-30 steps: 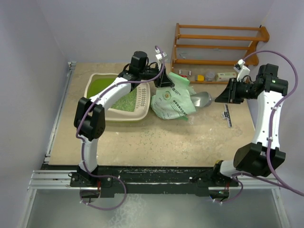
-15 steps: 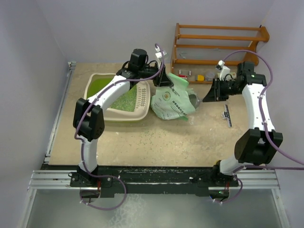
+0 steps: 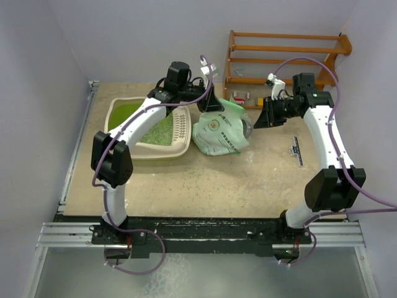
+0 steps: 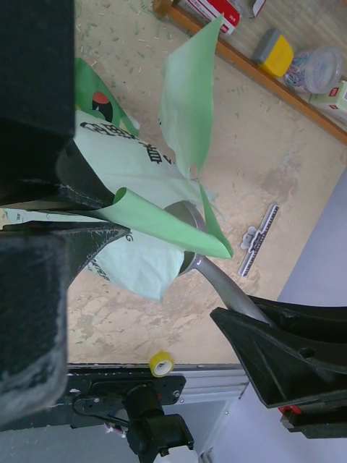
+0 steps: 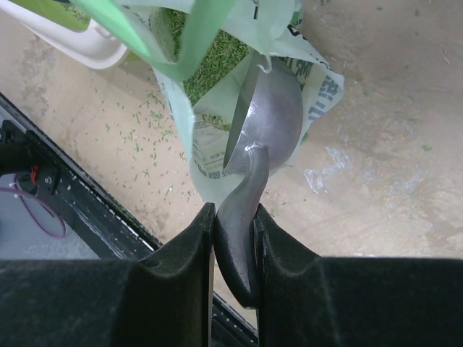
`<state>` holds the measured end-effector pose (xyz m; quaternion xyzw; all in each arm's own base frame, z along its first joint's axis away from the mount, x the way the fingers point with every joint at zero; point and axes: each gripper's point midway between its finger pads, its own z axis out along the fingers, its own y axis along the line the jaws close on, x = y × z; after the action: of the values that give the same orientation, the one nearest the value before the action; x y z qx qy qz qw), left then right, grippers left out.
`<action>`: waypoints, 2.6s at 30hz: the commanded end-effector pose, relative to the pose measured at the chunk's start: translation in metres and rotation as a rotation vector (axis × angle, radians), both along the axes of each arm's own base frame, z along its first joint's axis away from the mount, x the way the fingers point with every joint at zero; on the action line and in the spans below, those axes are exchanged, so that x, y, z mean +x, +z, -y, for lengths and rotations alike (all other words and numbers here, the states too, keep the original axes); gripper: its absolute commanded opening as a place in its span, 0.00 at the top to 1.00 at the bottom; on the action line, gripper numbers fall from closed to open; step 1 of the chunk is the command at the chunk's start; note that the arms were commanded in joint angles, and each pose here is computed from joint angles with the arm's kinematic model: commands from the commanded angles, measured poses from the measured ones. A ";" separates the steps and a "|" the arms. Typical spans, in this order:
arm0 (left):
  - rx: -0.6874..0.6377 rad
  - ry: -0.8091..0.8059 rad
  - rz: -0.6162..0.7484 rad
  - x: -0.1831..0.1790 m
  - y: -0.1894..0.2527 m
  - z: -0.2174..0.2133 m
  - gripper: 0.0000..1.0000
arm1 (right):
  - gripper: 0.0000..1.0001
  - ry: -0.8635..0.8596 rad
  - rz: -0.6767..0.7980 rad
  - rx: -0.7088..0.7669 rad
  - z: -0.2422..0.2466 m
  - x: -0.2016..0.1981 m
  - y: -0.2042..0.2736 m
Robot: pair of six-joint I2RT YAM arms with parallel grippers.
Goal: Fill the litter box with clean litter
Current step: 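Scoop the cat litter from the cat litter bag.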
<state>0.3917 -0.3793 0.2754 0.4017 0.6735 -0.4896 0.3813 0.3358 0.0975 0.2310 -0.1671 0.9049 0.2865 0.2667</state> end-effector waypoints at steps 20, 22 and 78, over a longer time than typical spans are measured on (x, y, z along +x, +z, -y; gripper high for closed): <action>-0.055 -0.111 0.186 -0.036 0.077 0.046 0.97 | 1.00 0.045 0.026 0.047 -0.028 -0.001 -0.002; -0.024 -0.094 0.160 -0.034 0.065 0.045 0.97 | 1.00 0.060 0.038 0.076 -0.032 -0.003 0.003; 0.008 -0.050 0.154 0.009 0.015 -0.023 0.97 | 1.00 0.194 -0.004 0.138 -0.052 0.011 0.004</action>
<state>0.4098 -0.3554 0.2528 0.4349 0.6732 -0.4478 0.3964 0.3376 0.1443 0.2260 -0.2231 0.8751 0.3652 0.2259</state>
